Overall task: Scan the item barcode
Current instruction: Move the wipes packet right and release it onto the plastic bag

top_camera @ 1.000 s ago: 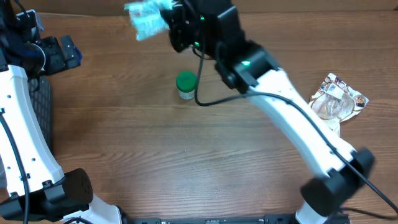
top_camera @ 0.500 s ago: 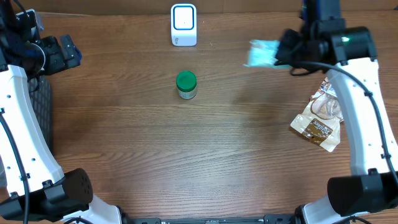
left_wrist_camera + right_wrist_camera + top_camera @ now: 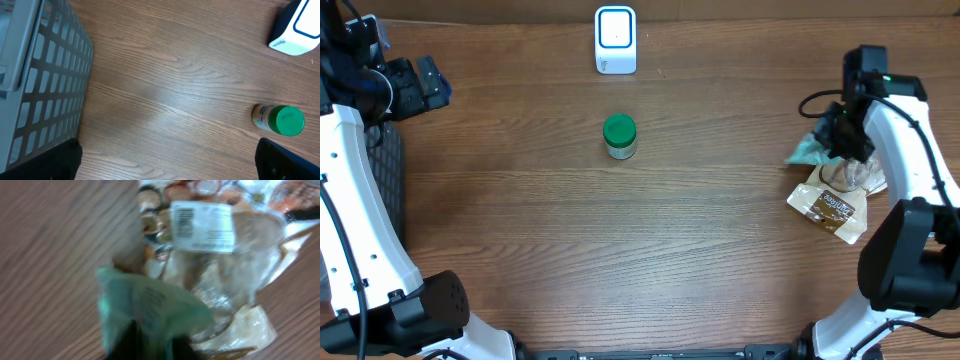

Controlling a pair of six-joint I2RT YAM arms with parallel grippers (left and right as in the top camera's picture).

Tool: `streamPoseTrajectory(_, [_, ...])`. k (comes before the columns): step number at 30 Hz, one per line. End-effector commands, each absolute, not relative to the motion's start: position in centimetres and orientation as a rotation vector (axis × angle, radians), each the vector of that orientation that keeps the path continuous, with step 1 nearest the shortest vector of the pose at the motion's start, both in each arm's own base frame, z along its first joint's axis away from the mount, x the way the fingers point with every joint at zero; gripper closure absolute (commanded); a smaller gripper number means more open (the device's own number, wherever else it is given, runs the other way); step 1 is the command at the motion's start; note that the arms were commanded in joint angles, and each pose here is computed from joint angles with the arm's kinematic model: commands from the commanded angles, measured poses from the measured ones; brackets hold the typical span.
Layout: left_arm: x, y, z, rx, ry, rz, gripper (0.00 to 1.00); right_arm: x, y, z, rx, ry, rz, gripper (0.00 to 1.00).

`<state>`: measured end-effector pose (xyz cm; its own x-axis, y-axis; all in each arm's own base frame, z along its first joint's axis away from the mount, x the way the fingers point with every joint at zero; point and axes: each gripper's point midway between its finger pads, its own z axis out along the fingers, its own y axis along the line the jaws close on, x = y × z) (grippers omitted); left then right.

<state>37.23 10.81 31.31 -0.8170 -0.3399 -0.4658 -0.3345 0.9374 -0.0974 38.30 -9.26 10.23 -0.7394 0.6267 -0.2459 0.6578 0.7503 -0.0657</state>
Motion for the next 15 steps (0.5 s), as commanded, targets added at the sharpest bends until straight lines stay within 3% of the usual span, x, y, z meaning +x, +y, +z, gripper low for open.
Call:
streamPoseTrajectory(1, [37.2, 10.8, 31.2, -0.462, 2.606, -0.007, 0.00, 38.5, -9.8, 10.9, 1.012, 2.709, -0.248, 0.16])
streamPoseTrajectory(2, [37.2, 10.8, 31.2, -0.462, 2.607, -0.008, 0.01, 38.7, -9.8, 11.0, 1.009, 2.702, -0.244, 0.05])
streamPoseTrajectory(3, [37.2, 10.8, 31.2, -0.462, 2.607, -0.007, 0.00, 38.8, -9.9, 11.0, 1.008, 2.697, -0.241, 0.03])
streamPoseTrajectory(8, [37.2, 10.8, 31.2, -0.462, 2.606, -0.007, 0.00, 39.7, -8.0, 12.2, 0.802, 2.778, -0.112, 0.00])
streamPoseTrajectory(13, [37.2, 10.8, 31.2, -0.462, 2.607, -0.008, 0.00, 43.0, -0.6, 18.9, 0.442, 2.748, 0.265, 0.00])
streamPoseTrajectory(15, [37.2, 10.8, 31.2, -0.462, 2.607, -0.008, 0.01, 43.5, 2.0, 20.7, 0.345, 2.727, 0.279, 0.00])
